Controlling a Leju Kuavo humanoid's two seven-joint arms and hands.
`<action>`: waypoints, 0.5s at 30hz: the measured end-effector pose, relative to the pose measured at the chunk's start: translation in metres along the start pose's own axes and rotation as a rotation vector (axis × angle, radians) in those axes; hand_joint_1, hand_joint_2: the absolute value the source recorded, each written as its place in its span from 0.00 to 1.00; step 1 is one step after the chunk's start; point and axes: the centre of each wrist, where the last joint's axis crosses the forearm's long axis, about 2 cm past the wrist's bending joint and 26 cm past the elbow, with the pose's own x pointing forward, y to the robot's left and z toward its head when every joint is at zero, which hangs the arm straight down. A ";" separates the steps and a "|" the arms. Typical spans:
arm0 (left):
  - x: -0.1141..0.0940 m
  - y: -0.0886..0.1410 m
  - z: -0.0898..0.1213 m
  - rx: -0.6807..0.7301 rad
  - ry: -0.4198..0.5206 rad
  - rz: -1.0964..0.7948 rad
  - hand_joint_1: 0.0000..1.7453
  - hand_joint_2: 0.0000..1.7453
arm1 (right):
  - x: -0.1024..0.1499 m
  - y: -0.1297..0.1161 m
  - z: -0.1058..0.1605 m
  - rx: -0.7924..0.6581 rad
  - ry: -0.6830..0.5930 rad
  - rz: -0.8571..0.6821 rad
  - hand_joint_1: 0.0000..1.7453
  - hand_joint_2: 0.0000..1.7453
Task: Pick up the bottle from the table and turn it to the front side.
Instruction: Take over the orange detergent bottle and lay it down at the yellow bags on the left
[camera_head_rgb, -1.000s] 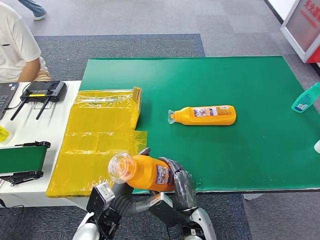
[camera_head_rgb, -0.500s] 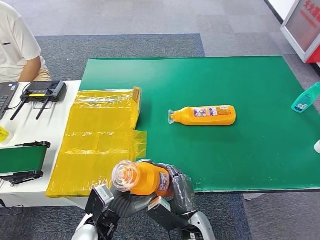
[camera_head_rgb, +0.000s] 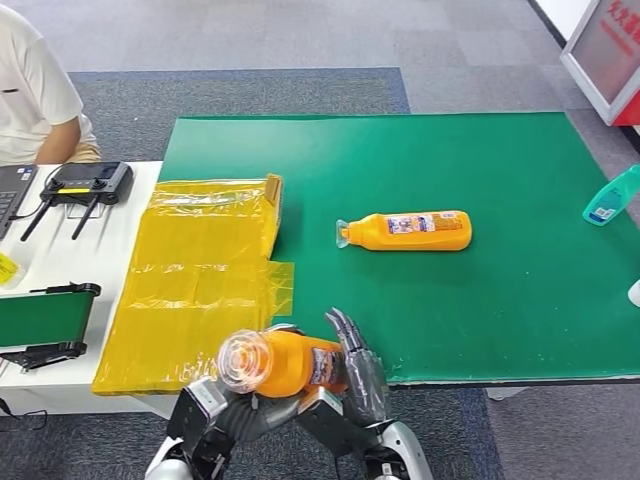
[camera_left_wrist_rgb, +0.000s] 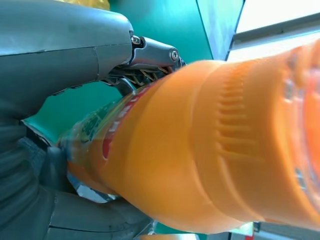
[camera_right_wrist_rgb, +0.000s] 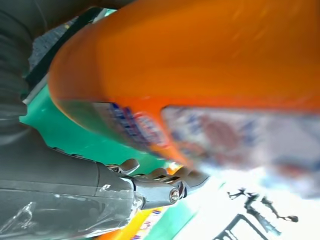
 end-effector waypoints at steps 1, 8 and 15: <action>0.001 0.001 0.001 0.015 0.006 -0.042 1.00 1.00 | -0.001 0.000 0.001 -0.003 0.011 -0.001 0.00 1.00; 0.005 0.017 0.009 0.104 0.048 -0.314 1.00 1.00 | -0.003 -0.008 0.006 -0.037 0.069 0.013 0.00 1.00; 0.004 0.061 0.016 0.237 0.111 -0.480 1.00 1.00 | -0.007 -0.022 0.006 -0.083 0.089 0.035 0.00 1.00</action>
